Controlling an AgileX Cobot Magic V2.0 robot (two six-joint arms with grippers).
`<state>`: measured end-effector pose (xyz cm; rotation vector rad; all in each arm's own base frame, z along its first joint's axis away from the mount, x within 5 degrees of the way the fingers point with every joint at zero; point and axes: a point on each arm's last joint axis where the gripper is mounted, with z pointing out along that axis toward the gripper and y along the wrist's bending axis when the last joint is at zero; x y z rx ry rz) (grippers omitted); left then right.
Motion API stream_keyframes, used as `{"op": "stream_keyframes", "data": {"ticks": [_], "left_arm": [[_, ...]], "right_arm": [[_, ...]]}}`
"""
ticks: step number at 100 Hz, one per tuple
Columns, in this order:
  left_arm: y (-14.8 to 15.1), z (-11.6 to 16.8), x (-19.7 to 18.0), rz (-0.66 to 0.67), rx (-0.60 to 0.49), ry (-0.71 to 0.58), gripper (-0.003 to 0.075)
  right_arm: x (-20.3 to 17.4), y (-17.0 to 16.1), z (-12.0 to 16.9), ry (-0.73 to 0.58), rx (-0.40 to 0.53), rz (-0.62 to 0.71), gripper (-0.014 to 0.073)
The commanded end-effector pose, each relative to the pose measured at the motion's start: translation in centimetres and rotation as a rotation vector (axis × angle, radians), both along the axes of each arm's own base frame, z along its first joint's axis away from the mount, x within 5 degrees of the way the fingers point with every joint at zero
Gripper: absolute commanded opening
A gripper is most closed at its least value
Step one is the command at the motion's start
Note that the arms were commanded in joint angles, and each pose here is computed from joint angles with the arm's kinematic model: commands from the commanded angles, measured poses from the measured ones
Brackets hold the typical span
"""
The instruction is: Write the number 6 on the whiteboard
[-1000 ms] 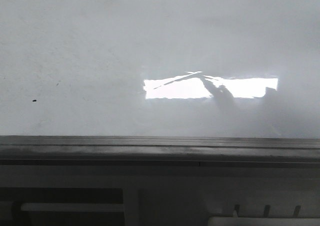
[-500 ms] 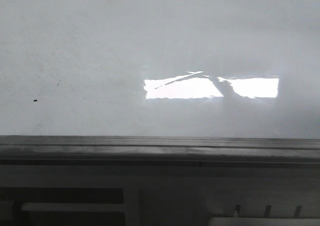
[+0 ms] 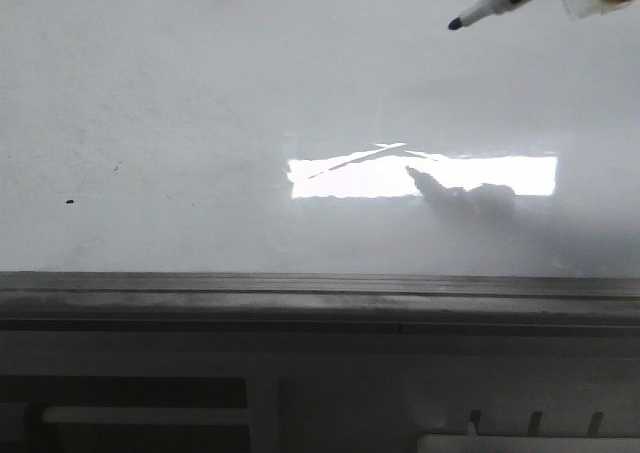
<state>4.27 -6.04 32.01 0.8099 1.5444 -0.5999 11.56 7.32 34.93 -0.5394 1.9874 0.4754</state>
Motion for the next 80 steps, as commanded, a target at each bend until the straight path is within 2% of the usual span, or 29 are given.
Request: {"op": "stream_keyframes", "data": {"ticks": [1, 26, 44, 66, 80], "left_arm": [[0.1, 1.3, 0.2, 0.031, -0.077, -0.022, -0.0019], [0.1, 1.3, 0.2, 0.031, -0.077, -0.022, -0.0019], [0.1, 1.3, 0.2, 0.031, -0.077, -0.022, -0.0019], [0.1, 1.3, 0.2, 0.031, -0.077, -0.022, -0.0019], [0.1, 1.3, 0.2, 0.03, -0.078, -0.022, -0.0019]], "right_arm": [[1.2, 0.3, 1.3, -0.092, 0.061, -0.037, -0.0044], [2.7, 1.2, 0.4, -0.047, 0.044, -0.029, -0.0044], [3.3, 2.1, 0.6, -0.103, 0.065, -0.009, -0.0043], [4.5, 2.6, -0.4, -0.095, -0.009, -0.007, -0.0043], [5.0, 2.8, -0.7, -0.091, -0.024, -0.008, -0.0043]]}}
